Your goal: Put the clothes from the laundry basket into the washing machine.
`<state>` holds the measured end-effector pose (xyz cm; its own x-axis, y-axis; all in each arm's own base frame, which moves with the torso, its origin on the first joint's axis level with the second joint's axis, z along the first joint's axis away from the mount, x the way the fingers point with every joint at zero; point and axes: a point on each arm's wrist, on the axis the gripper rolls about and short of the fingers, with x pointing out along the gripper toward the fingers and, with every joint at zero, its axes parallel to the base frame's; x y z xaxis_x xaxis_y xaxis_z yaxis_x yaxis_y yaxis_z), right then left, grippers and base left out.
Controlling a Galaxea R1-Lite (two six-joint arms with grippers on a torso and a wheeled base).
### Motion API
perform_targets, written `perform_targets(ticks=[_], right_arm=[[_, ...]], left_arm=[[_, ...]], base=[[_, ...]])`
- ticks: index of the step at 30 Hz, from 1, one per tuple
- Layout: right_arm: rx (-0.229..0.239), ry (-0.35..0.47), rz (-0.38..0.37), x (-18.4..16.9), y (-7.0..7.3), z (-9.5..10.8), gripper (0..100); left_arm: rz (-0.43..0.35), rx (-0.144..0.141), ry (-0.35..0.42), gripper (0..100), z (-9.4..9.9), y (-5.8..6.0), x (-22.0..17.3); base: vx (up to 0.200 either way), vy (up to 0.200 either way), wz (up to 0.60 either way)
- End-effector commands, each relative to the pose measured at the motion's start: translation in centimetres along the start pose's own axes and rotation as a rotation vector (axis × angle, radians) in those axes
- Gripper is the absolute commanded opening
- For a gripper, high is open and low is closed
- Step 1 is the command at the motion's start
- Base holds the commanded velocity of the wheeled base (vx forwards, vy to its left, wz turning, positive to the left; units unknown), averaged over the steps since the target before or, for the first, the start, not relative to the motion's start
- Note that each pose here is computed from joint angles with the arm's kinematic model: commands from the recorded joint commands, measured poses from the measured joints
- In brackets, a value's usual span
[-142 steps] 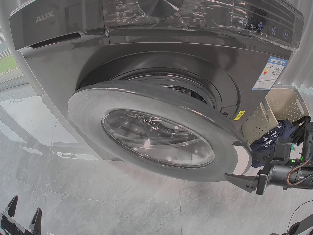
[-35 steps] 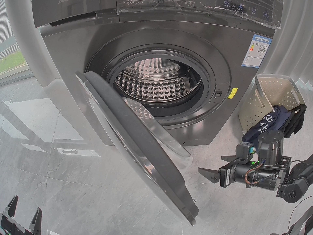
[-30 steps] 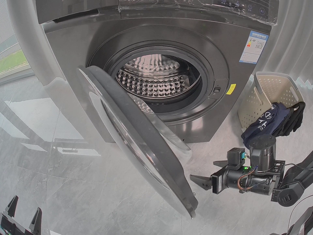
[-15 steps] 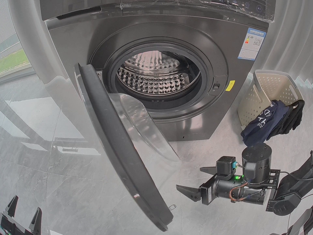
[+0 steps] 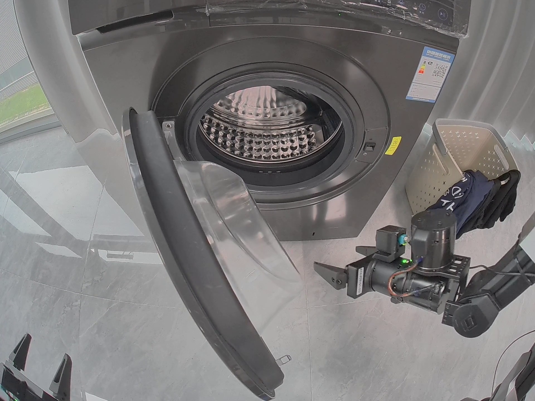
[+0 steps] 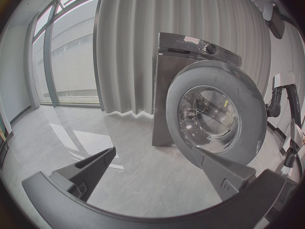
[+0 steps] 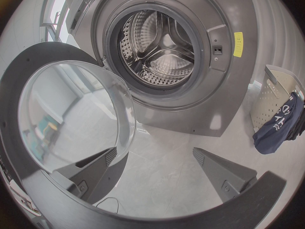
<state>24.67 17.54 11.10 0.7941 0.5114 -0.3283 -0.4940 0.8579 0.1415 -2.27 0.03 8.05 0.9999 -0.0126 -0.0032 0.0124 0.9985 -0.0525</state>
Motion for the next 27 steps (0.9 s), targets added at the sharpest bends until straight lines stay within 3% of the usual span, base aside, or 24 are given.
perform_targets(ticks=[1,11,22,27], right_arm=[[-0.007,0.020,0.011,3.2,0.8,-0.6,100],[-0.034,0.038,0.097,2.1,3.7,-1.3,100],[-0.017,0.014,0.100,2.9,3.9,-0.7,100],[-0.022,0.029,0.100,5.2,4.3,-1.4,100]], left_arm=[[0.001,-0.001,0.006,100,-0.5,0.0,0.1],[0.001,-0.001,0.008,100,-0.5,0.0,0.1],[0.001,-0.001,0.008,100,-0.5,0.0,0.1],[0.001,-0.001,0.008,100,-0.5,0.0,0.1]], base=[[0.000,0.000,0.00],[0.000,0.000,0.00],[0.000,0.000,0.00],[-0.200,0.000,0.00]])
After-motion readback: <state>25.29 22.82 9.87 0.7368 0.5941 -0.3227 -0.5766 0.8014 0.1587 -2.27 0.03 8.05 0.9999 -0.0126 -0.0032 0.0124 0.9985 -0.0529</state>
